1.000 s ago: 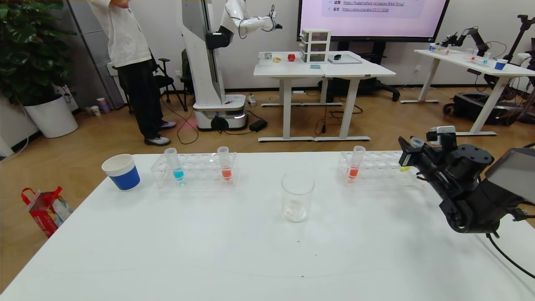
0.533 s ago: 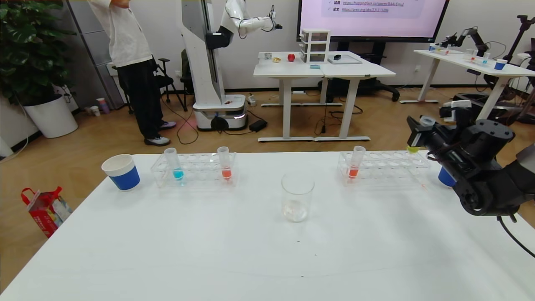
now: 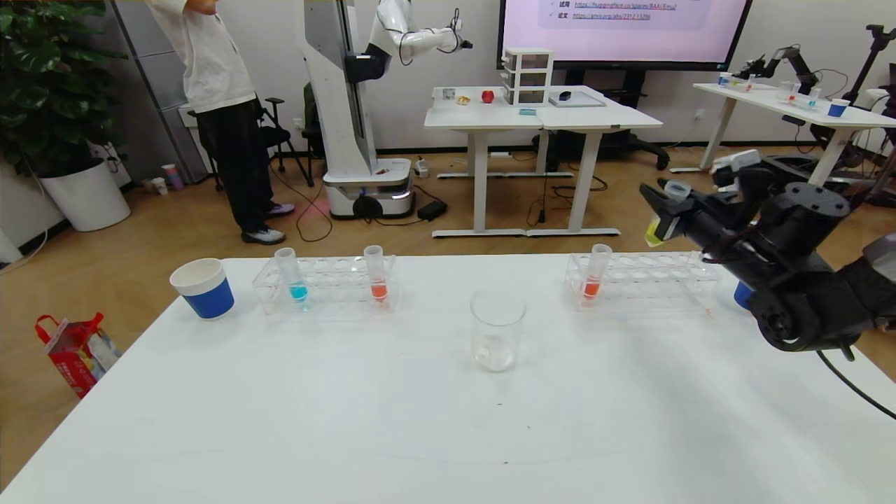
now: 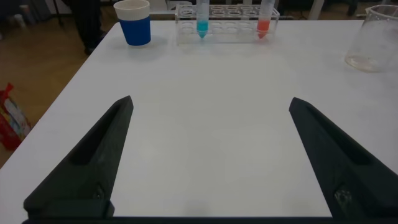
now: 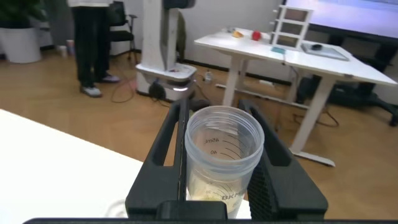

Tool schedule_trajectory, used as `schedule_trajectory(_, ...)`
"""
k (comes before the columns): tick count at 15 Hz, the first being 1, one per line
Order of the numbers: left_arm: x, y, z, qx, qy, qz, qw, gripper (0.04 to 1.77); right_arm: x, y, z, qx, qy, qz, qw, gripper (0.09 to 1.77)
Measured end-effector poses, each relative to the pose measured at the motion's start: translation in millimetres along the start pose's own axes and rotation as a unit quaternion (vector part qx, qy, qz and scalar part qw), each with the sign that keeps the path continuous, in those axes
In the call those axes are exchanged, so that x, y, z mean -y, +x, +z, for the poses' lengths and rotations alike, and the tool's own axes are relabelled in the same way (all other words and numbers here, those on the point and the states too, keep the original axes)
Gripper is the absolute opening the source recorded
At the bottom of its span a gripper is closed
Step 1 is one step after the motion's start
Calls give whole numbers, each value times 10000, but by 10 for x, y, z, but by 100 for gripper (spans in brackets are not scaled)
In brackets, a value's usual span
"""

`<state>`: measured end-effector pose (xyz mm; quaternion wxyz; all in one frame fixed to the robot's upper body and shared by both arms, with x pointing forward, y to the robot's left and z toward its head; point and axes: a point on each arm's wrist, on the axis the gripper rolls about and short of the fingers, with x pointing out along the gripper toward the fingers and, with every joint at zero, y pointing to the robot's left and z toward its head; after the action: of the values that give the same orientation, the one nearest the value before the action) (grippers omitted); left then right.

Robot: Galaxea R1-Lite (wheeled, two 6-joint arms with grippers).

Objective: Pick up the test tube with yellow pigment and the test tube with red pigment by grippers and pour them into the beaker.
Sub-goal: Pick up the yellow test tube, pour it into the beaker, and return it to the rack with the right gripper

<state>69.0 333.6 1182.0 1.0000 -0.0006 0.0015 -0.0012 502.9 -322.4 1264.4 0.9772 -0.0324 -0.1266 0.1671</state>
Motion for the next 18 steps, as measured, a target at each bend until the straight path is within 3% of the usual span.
schedule_trajectory(5,0,0,0,0,0,2,10000,175,-539,251,179,324,-327,933,9946,53)
schedule_trajectory(8,0,0,0,0,0,2,10000,175,-992,324,249,515,-430,1458,9870,53)
schedule_trajectory(10,0,0,0,0,2,0,10000,175,-1215,340,247,644,-847,1730,9792,53)
schedule_trajectory(12,0,0,0,-2,0,0,10000,175,-1315,357,183,739,-1229,2044,9683,53)
schedule_trajectory(18,0,0,0,0,0,3,10000,175,-1377,515,-53,1196,-2306,2487,9331,53)
